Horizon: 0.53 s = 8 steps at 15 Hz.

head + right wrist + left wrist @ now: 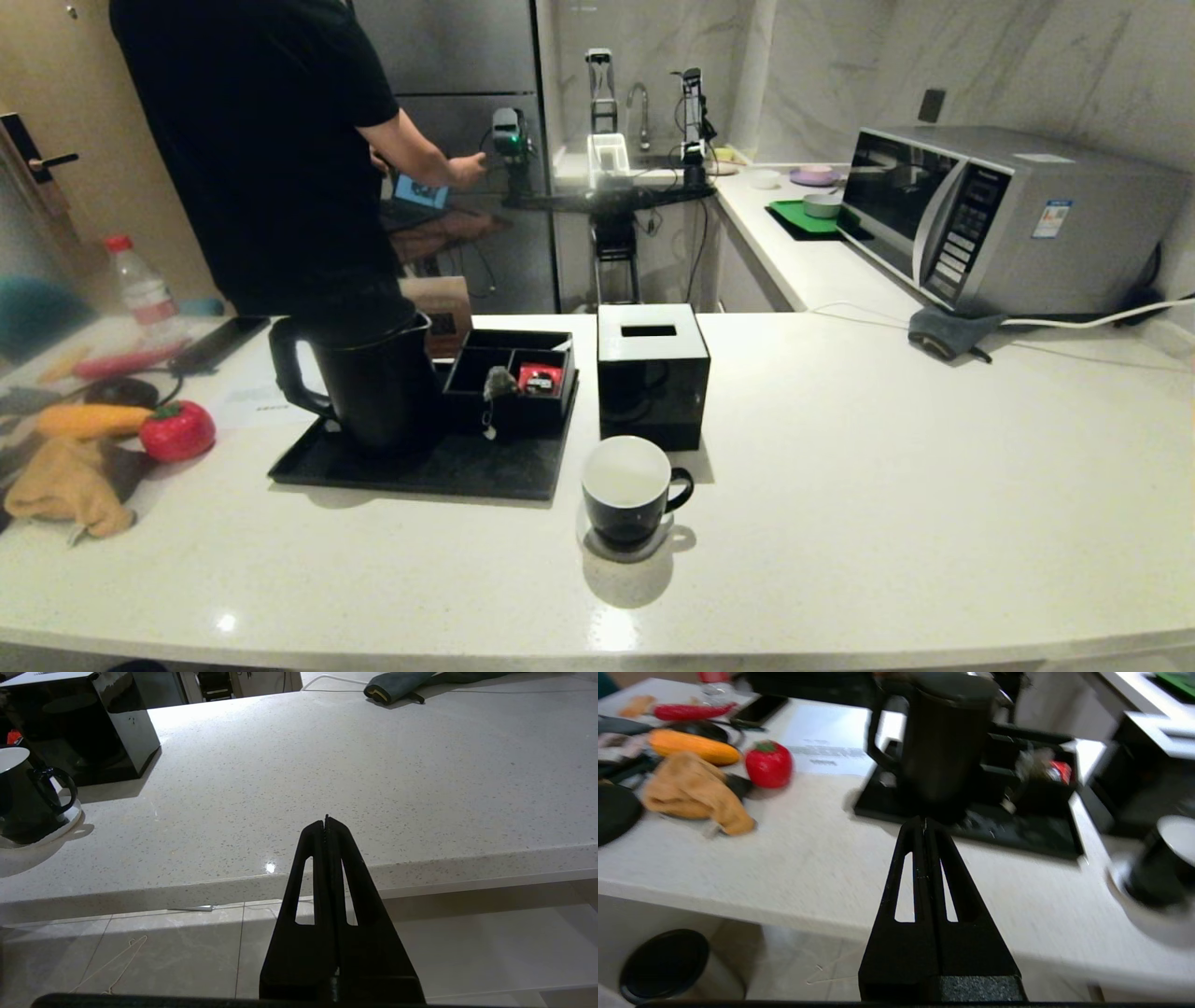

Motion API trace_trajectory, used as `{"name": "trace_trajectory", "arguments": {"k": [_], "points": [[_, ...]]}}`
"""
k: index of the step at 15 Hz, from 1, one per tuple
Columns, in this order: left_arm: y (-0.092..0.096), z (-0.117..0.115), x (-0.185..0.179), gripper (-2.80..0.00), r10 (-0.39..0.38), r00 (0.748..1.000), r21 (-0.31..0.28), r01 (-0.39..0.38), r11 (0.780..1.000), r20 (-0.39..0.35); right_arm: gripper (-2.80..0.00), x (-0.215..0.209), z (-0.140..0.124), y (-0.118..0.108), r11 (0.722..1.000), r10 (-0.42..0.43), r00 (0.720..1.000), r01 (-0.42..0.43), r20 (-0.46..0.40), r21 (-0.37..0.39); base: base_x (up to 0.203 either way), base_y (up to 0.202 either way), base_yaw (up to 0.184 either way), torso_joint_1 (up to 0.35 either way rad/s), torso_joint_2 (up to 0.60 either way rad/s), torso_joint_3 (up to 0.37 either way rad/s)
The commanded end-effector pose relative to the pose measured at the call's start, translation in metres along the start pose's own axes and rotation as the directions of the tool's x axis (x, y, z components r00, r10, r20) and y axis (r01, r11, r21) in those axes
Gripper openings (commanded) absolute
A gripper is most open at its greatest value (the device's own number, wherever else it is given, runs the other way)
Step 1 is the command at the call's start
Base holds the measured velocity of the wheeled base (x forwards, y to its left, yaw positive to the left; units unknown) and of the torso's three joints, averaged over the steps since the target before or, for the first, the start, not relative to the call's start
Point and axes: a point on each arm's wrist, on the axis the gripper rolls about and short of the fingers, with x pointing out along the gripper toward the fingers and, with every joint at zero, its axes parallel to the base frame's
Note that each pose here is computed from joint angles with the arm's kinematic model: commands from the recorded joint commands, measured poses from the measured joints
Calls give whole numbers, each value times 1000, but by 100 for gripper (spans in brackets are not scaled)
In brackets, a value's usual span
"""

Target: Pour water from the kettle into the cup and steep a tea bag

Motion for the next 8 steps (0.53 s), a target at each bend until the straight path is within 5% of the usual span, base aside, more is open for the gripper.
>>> {"name": "trace_trajectory", "arguments": {"k": [1,8], "points": [[-4,10,25,-280,54,997,9,-54,999,-57,-280,0,0,0,1000,-1,1000,1,-1,0,0,0,0,0,0,0],[-5,25,64,-280,294,951,49,-291,956,-96,-280,0,0,0,1000,-1,1000,1,-1,0,0,0,0,0,0,0]]}}
